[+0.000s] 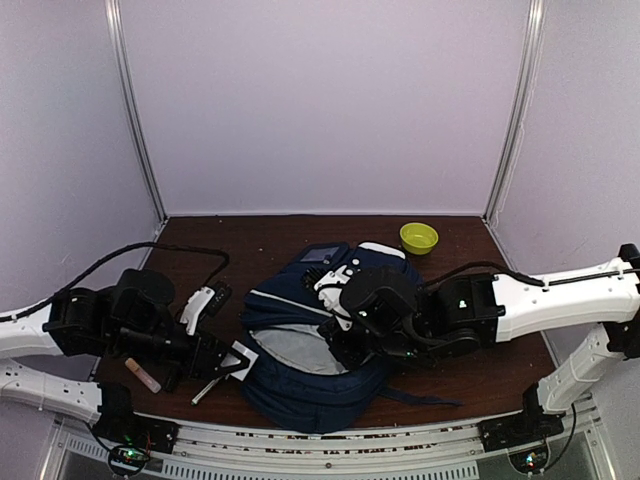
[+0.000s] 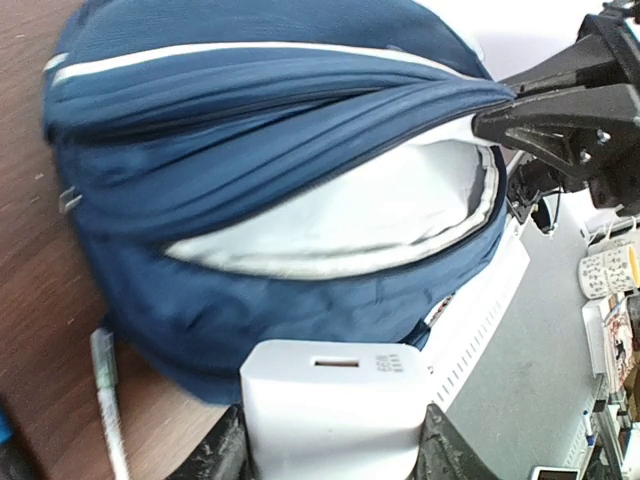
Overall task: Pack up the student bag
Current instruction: Place the charger in the second largest pocket of the bag.
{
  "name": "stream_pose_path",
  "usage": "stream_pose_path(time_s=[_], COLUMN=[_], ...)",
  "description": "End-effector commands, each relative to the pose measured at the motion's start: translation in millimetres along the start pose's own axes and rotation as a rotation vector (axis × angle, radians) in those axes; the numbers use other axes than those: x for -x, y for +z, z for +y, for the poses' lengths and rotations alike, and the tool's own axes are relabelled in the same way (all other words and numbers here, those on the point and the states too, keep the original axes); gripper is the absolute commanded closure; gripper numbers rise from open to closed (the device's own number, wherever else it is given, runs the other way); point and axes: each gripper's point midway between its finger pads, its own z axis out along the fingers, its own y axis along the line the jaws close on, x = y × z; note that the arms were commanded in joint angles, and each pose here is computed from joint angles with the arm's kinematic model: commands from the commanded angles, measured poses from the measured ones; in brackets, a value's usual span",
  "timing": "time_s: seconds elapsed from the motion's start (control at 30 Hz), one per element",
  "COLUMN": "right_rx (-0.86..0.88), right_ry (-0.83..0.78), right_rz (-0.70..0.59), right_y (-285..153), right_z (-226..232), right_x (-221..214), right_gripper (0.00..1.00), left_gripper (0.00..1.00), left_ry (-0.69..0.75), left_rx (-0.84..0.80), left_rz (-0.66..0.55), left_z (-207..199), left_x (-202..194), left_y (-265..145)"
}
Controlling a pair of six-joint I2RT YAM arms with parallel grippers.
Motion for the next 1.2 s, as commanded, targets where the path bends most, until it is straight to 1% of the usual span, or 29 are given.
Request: stream_pose_path(time_s=[0.0,0.1,0.23,0.33,0.43,0.47,0.5,0.53,0.57,0.63,0.67,0.7,0.73,0.83,0.9,0.93,1.0,1.1,1.17], right_rx=[-0.048,-0.050,-0.076,-0.087,-0.096,-0.096,-0.099,-0.098,-0.095,-0.094,-0.096,-0.096,-0.095,-0.085,-0.086,-0.088,-0.090,-0.102,-0.109], right_ry=[0.078,0.090,0.123,0.177,0.233,0.245,0.258,0.268,0.273,0.282,0.282,0.284,0.284,0.279,0.273,0.270,0.261,0.250,0.246], right_rz=[-0.074,-0.101,-0.137,-0.155,-0.162,-0.163,-0.164,-0.164,-0.163,-0.161,-0.157,-0.157,-0.157,-0.162,-0.160,-0.158,-0.150,-0.138,-0.133], right_y=[-12,-21,-31,-34,-34,-34,-33,-33,-32,-32,-31,-32,-32,-34,-33,-33,-31,-28,-27], right_z=[-13,-15,-22,-24,-25,-25,-26,-26,-25,-25,-26,-26,-27,-26,-27,-27,-27,-29,-30], right_x=[30,41,55,61,65,65,66,65,64,63,61,61,60,58,57,56,53,48,46], right_gripper=[1.00,1.00,1.00,1.00,1.00,1.00,1.00,1.00,1.00,1.00,1.00,1.00,1.00,1.00,1.00,1.00,1.00,1.00,1.00], left_gripper=[0.89,0.91,0.92,0.92,0.91,0.88,0.78,0.66,0.56,0.30,0.20,0.13,0.09,0.03,0.02,0.02,0.02,0.02,0.02], left_ry=[0.073,0.082,-0.004,-0.029,-0.081,-0.105,-0.125,-0.140,-0.141,-0.117,-0.109,-0.107,-0.108,-0.115,-0.116,-0.112,-0.099,-0.080,-0.071], left_rx=[-0.087,-0.040,0.062,0.094,0.182,0.224,0.241,0.248,0.237,0.211,0.209,0.202,0.185,0.058,-0.024,-0.039,-0.003,0.096,0.153], left_rz=[-0.021,-0.013,-0.077,-0.103,-0.102,-0.092,-0.098,-0.097,-0.096,-0.097,-0.101,-0.103,-0.107,-0.150,-0.186,-0.192,-0.167,-0.084,-0.052], left_z=[-37,-42,-38,-45,-39,-34,-34,-35,-41,-56,-61,-64,-68,-80,-85,-84,-74,-53,-40], left_x=[33,50,79,90,93,90,91,90,90,92,93,93,93,92,90,88,80,62,54], left_y=[19,34,54,74,95,104,109,116,121,126,125,123,120,106,90,82,68,48,31])
